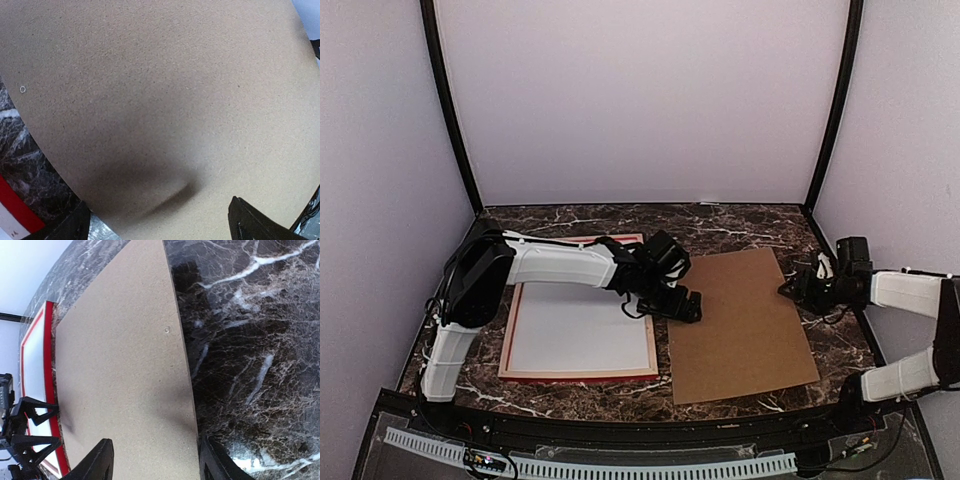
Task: Put the photo into the frame
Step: Pick up the backboard from the center of the board.
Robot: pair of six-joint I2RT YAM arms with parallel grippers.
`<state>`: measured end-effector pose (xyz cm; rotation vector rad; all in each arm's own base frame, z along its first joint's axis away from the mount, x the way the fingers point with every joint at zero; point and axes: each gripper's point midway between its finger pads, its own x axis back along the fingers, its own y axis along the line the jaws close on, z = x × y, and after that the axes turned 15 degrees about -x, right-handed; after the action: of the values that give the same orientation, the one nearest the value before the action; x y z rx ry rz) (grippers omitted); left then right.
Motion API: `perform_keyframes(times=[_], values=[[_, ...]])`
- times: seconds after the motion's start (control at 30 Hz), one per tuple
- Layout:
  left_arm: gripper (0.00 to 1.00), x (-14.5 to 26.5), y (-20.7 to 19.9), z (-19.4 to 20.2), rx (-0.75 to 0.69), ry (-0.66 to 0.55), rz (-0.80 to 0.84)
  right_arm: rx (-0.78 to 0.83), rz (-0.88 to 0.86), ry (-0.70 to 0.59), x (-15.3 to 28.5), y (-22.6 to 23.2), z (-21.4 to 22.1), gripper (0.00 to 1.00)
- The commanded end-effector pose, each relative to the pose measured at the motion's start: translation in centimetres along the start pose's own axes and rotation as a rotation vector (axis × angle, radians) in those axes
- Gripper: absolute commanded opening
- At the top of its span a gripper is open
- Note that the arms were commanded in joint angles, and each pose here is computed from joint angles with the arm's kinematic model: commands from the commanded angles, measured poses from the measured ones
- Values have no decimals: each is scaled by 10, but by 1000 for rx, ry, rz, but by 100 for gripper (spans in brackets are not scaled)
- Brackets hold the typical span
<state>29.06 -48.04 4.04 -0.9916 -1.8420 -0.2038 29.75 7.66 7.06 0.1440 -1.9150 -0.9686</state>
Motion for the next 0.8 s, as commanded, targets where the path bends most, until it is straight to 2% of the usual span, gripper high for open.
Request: perform_keyframes(times=[0.0, 0.57, 0.77], values=[[99, -16, -26, 16, -19, 35, 107, 22, -274, 179, 25, 65, 34, 56], [99, -3, -32, 0, -30, -27, 118, 100, -410, 194, 71, 109, 45, 52], [99, 7, -34, -5, -31, -49, 120, 141, -435, 174, 91, 137, 44, 59]])
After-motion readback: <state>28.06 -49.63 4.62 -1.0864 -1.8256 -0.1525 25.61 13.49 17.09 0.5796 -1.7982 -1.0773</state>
